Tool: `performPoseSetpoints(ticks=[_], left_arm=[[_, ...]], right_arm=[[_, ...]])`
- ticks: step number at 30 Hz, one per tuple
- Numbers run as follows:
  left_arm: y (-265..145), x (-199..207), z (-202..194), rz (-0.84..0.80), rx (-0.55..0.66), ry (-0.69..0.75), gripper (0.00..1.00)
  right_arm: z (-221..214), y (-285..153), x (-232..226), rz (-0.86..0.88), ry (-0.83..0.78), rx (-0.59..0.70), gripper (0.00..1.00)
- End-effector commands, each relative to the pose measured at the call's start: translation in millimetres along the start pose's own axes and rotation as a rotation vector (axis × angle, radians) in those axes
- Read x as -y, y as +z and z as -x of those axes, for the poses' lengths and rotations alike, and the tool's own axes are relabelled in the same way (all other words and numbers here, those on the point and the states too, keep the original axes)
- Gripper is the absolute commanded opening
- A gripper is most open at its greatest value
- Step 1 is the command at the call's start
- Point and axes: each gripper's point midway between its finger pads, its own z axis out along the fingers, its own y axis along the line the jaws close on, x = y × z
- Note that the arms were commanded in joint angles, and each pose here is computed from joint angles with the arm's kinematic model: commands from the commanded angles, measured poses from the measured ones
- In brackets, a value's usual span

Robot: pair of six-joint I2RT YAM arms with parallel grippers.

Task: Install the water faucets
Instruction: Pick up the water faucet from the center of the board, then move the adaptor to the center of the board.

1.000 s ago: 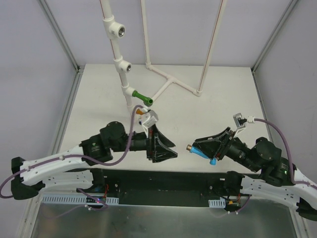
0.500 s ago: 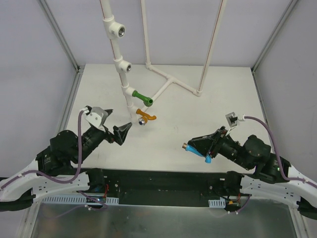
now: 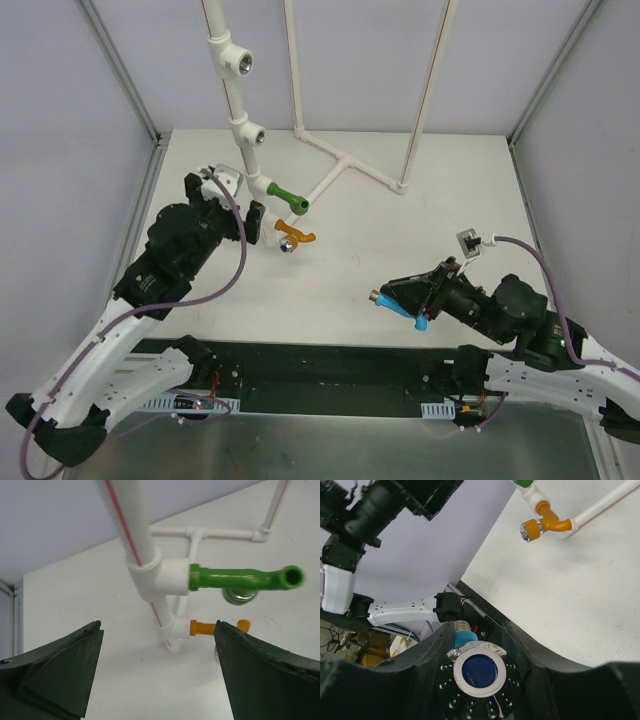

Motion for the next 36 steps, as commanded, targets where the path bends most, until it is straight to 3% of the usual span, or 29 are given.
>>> performPoseSetpoints(ticks=[1,9,14,21,25,28,29,31,36], left_arm=[[11.1,-6.7,14.4,-0.129,0.065,-0.194,0.95],[31.8,-16.2,46.6,-0.202,0.192,-0.183,0.96],[57.8,-26.3,41.1,-0.196,0.237,-0.167,0.95],[97.2,-54.5,36.3,-0.185,0.273,-0.203,0.84],[115.9,-52.4,47.2,-0.248,0.303,-0.246,0.67],[119.9,-32.3,56.0,-0.394,0.297,-0.295,0.48],[118.8,-24.6,58.0,-0.445,0.294,-0.32,0.38],[110.7,-7.9,60.8,-0.552,0.271,-0.371,0.0],[73.4,39.1,46.2,-0.656,0.203,-0.438,0.0]], right_arm=[[13.6,-6.8,-14.4,0.065,0.043,0.054,0.0],[10.5,-7.5,-9.4,0.05,0.031,0.046,0.0],[14.0,-12.3,-5.5,0.036,0.029,0.063,0.0],[20.1,-24.8,-1.0,0.016,0.015,0.074,0.0],[21.9,-30.1,2.5,0.007,0.012,0.083,0.0],[22.4,-32.2,5.4,0.001,0.008,0.089,0.0],[22.5,-32.5,7.6,-0.007,0.004,0.093,0.0],[23.8,-33.2,11.2,-0.026,-0.017,0.096,0.0],[32.3,-26.9,17.0,-0.107,-0.114,0.089,0.0]])
